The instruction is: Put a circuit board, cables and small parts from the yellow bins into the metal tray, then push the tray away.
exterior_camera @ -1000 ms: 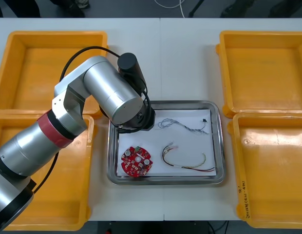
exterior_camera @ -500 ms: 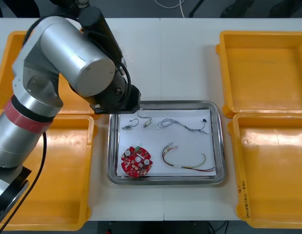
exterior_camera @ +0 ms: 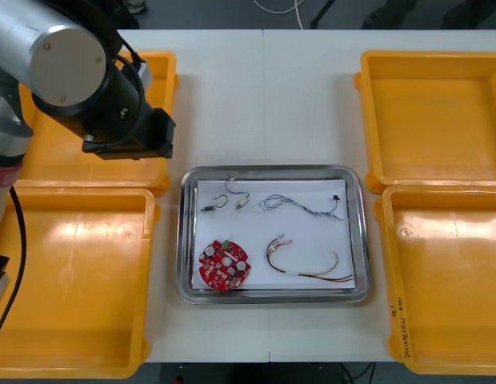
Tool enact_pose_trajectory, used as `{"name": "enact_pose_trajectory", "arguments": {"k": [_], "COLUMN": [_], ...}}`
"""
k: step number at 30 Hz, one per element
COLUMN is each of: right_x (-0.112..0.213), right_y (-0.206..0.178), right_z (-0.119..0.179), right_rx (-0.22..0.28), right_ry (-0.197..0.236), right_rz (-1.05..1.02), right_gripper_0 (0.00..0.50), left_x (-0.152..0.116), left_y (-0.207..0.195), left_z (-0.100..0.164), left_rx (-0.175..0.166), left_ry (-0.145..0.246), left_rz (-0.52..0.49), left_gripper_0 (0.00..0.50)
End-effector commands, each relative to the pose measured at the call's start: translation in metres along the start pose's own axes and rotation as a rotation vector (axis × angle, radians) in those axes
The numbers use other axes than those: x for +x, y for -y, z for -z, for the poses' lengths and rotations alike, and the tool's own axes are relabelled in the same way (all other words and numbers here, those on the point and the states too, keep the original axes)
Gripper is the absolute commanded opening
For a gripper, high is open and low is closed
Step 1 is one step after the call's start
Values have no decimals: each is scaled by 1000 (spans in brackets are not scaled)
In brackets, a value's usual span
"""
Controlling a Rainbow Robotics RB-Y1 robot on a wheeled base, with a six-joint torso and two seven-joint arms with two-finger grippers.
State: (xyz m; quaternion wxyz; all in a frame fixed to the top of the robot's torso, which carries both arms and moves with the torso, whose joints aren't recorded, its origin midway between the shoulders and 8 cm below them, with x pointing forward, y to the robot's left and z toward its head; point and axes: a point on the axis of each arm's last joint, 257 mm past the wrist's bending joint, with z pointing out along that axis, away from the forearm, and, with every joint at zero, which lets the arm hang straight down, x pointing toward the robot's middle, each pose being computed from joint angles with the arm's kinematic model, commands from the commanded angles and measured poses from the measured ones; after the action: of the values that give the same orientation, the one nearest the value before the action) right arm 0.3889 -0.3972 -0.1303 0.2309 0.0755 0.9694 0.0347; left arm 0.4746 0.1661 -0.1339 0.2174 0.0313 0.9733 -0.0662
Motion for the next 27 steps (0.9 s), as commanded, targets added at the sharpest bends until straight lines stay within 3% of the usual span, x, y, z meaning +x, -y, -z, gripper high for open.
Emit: {"name": "enact_pose_trajectory", "arguments": {"k": [1, 13, 20, 27], "right_x": [-7, -6, -6, -11], "right_y": [16, 8, -22, -63], "right_z": [16, 19, 21, 21], "right_rx": [35, 17, 6, -28], "right_ry": [25, 27, 44, 46], "right_rz": [-9, 18, 123, 246], "right_gripper_0": [500, 500, 500, 500], "left_x": [-33, -52, -56, -36], "left_y": [-34, -105, -131, -154], "left_z": [33, 54, 69, 69], "left_rx": [-34, -72, -95, -120], "left_ry": [62, 69, 95, 94], "left_rz": [-96, -99, -87, -64], "left_gripper_0": [500, 500, 500, 500]}}
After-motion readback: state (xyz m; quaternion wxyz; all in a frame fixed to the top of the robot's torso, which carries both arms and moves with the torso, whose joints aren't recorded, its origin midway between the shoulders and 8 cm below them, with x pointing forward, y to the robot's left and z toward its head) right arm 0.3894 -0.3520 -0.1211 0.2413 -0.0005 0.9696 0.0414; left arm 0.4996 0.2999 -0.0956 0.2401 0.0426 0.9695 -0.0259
